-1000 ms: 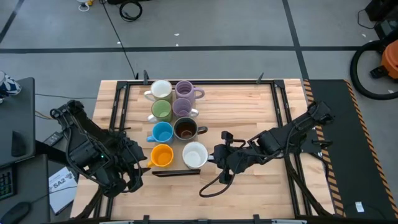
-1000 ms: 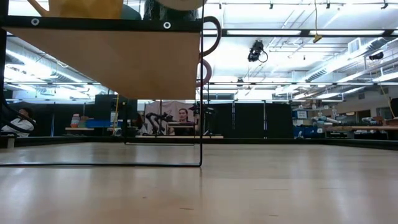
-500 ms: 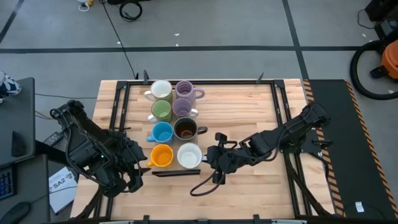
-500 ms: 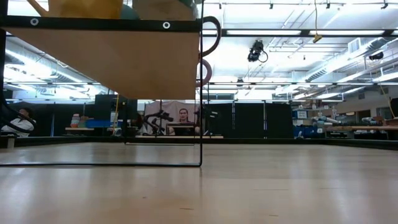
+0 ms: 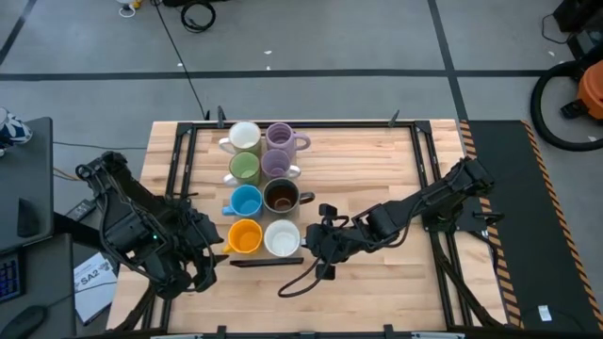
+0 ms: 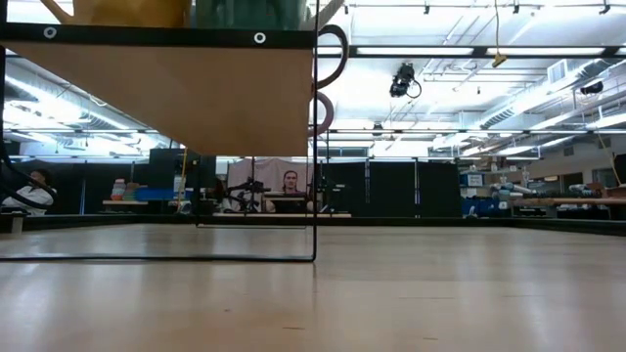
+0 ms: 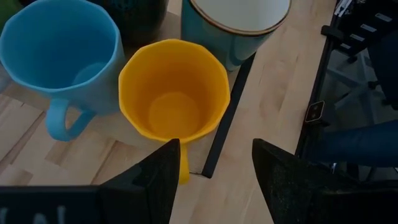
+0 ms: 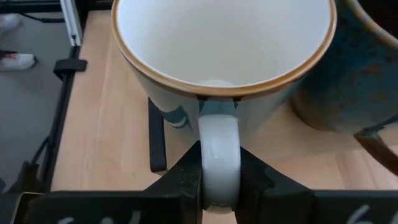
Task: Place coffee mugs
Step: Put the light blue mug on the shelf, then return to Home Position
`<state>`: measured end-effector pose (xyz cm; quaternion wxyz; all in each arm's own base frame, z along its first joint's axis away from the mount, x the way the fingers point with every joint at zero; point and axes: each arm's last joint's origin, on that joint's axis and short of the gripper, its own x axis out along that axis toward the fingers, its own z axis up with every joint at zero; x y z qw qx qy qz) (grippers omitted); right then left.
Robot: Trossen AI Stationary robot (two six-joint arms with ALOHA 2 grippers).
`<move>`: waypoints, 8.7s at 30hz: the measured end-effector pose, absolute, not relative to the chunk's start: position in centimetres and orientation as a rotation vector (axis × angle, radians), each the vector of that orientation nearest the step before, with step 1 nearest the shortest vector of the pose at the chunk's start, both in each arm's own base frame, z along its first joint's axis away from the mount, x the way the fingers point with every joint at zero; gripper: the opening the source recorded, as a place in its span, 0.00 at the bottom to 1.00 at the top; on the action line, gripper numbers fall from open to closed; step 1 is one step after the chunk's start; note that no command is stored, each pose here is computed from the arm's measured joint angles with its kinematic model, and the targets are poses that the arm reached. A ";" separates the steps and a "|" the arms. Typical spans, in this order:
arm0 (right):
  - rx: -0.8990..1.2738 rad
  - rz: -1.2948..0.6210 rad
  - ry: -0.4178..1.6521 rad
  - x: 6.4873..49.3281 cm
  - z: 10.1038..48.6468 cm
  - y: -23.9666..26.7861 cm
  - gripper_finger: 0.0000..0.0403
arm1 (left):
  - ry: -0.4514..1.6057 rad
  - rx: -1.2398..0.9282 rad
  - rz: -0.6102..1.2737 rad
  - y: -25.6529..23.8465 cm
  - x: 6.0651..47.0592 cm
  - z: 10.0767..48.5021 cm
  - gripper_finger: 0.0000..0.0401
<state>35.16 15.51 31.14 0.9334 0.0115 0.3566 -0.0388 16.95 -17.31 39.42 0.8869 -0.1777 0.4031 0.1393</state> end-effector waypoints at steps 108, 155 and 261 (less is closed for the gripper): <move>0.101 0.233 0.021 11.7 28.1 2.8 0.34 | 0.835 -0.375 0.287 -17.3 17.0 39.4 0.51; 0.154 0.059 -0.091 9.7 17.4 0.8 0.34 | 0.835 -0.374 0.287 -17.4 17.0 39.4 0.51; 0.139 0.018 -0.036 9.7 16.9 0.7 0.34 | -0.213 0.101 -0.256 -2.1 6.3 25.4 0.51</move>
